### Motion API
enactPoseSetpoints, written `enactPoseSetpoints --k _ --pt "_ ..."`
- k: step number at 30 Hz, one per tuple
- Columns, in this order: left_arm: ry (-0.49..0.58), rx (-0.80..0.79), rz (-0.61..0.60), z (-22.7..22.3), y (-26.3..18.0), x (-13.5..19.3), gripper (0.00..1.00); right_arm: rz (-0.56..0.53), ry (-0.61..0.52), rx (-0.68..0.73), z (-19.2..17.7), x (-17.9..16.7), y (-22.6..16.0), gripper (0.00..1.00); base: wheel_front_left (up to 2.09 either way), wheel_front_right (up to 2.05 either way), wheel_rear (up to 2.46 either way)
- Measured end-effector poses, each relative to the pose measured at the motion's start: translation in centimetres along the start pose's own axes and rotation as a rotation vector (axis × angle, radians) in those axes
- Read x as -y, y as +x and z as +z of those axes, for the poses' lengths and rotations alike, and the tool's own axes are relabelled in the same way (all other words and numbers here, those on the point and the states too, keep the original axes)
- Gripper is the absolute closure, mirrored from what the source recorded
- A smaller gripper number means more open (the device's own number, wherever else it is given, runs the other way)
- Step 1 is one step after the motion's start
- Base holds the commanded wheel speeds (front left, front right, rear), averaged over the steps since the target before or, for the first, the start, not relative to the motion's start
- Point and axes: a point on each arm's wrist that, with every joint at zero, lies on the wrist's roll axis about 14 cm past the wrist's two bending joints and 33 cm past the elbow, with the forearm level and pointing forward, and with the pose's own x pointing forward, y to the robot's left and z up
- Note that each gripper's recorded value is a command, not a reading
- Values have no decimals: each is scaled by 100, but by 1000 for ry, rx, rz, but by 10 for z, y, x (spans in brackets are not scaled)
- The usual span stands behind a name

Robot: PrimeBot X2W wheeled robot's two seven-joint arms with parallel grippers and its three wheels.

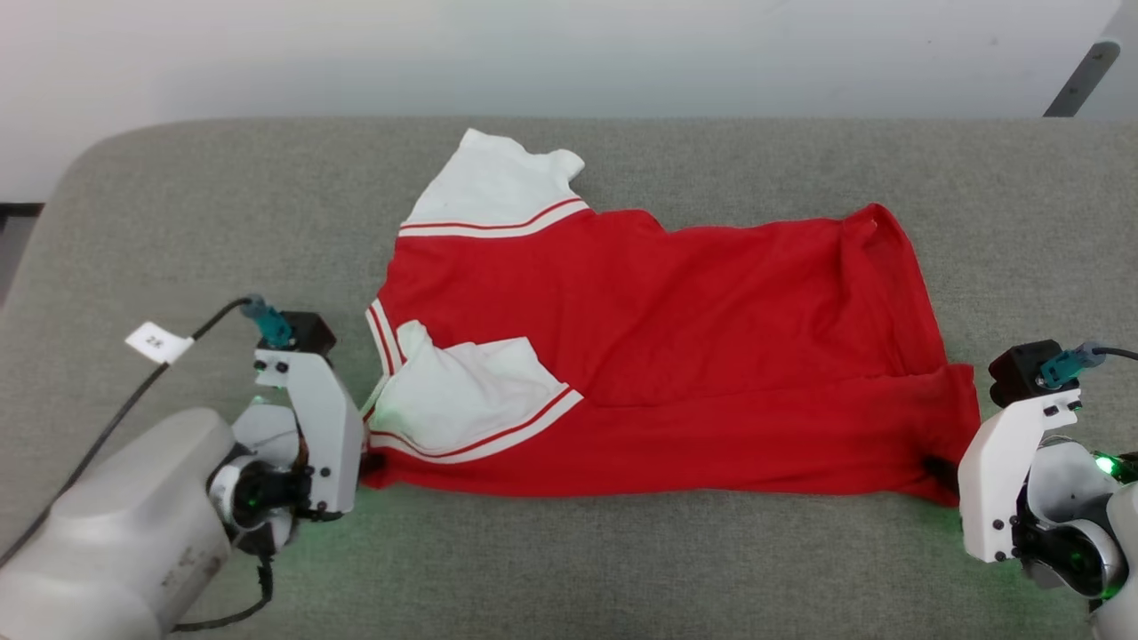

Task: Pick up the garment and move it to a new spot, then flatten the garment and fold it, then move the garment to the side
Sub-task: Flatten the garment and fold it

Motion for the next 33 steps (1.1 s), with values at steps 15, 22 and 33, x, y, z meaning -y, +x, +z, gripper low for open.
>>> enactPoseSetpoints --k 15,22,33 --pt "5 -8 31 -26 -46 -1 100 0 -103 -40 -7 5 -39 100 0 0 0" --pt "0 -32 20 -59 -56 9 100 9 -98 -93 -33 3 -49 100 0 0 0" --pt "-96 -84 7 -89 -43 11 0 28 -55 -133 -60 -8 -44 99 0 0 0"
